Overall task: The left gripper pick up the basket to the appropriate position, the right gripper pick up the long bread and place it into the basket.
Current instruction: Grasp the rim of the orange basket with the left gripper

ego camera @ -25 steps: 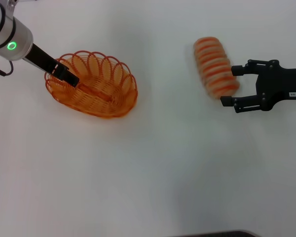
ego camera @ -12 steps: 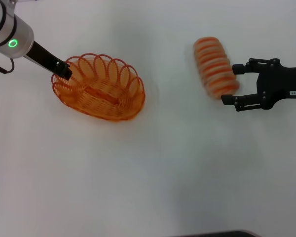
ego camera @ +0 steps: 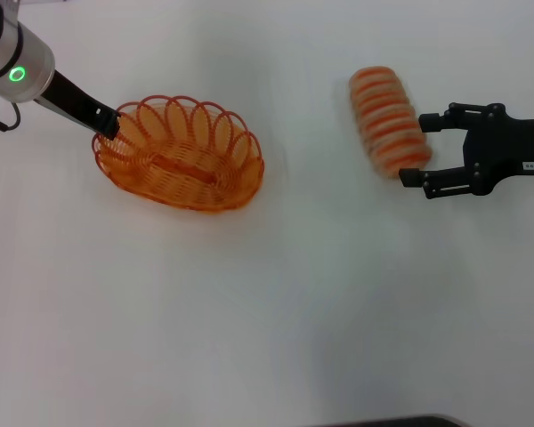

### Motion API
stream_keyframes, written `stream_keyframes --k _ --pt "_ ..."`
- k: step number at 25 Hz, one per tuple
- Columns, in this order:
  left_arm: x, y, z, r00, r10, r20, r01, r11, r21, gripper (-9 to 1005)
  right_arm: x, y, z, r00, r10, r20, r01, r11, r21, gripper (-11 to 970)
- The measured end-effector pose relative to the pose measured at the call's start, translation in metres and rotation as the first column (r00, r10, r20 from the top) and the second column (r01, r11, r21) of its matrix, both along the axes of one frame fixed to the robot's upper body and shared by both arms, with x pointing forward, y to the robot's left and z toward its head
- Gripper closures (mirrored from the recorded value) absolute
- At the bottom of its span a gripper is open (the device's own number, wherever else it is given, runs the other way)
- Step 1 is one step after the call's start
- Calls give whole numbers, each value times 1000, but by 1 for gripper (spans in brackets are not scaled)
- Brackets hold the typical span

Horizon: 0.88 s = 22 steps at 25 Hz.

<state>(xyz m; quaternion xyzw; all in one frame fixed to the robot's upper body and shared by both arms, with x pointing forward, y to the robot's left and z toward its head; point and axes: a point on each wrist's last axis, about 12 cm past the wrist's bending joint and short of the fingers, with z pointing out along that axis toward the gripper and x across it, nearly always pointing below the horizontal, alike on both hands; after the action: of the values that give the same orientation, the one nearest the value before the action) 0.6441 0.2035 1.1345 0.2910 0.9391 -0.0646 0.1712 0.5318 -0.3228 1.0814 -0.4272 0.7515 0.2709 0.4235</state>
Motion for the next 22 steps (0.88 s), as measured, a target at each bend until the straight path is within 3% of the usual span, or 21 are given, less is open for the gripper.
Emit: stream_keyframes --k 10,22 --pt "-7 0 10 997 38 -74 -40 999 -28 914 0 0 0 1000 -2 1 2 1000 1 31" --pt "-18 16 20 973 118 -200 -155 972 -179 939 3 -2 1 1000 -15 9 15 1000 -9 31"
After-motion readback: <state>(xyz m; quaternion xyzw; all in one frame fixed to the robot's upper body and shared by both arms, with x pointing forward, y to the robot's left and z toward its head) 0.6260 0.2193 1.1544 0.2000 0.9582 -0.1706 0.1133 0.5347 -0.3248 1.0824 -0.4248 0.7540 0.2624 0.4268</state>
